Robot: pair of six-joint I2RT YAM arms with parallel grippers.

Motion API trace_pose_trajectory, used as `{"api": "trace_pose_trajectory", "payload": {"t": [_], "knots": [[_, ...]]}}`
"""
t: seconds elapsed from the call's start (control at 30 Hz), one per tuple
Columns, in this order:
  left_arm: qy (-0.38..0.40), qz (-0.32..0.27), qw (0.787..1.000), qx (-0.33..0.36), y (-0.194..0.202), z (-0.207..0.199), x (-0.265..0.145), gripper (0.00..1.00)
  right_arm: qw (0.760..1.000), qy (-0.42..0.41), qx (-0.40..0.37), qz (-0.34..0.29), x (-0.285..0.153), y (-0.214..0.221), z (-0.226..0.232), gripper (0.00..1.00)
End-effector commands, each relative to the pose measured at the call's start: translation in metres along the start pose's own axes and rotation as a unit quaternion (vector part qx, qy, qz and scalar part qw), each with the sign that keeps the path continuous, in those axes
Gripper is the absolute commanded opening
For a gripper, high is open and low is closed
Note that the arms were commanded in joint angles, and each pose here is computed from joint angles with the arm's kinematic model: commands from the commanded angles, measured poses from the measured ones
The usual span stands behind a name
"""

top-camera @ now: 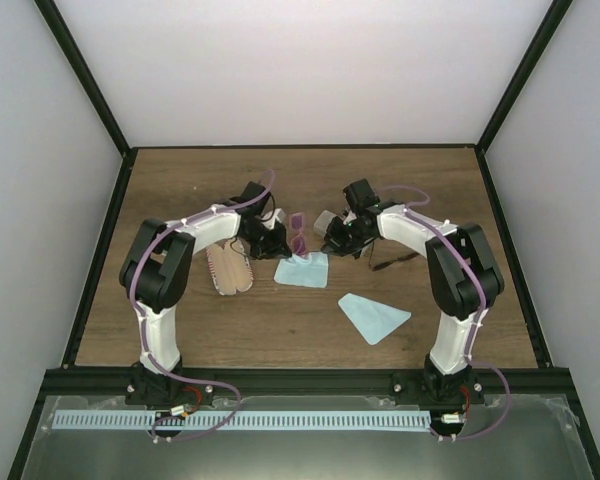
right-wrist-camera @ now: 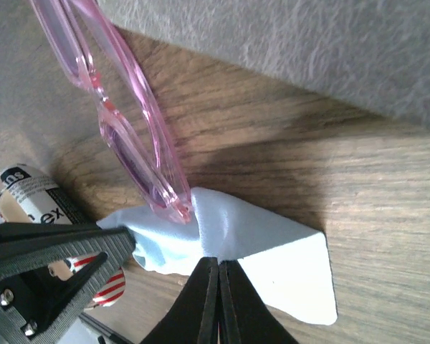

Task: Organize the sunglasses
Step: Adjust the glasses cleaning cloth at the center of the board.

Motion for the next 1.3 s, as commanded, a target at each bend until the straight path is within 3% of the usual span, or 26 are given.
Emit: {"api": "trace_pose_trajectory", "payload": {"t": [0.0,0.37,0.93,1.27], "knots": [[0.025,-0.016,1.000,0.004,-0.006,-0.015,-0.021,0.04,0.999,-0.034,-0.003,0.006,-0.013,0.008,0.008,0.01],[0.025,0.001,1.000,-0.005,-0.013,-0.007,-0.022,0.04,0.998,-0.029,-0.014,0.046,-0.008,0.016,0.002,0.01],[0.051,0.004,0.998,-0.021,-0.025,-0.018,-0.038,0.04,0.997,-0.063,-0.040,0.033,-0.021,0.006,0.018,0.01],[0.068,-0.009,0.996,-0.059,-0.012,-0.016,-0.039,0.04,0.996,-0.065,-0.059,-0.006,-0.057,0.002,0.017,0.01]]}}
Point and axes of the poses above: each gripper's point midway between its finger pads, its own x axis out along the fingers, its own z axis along the line the jaws close on, y = z × x, the point moved 10 cm from there along -x, back along the fingers, and after that the axes turned 11 degrees about -x, right-handed, at the moved point
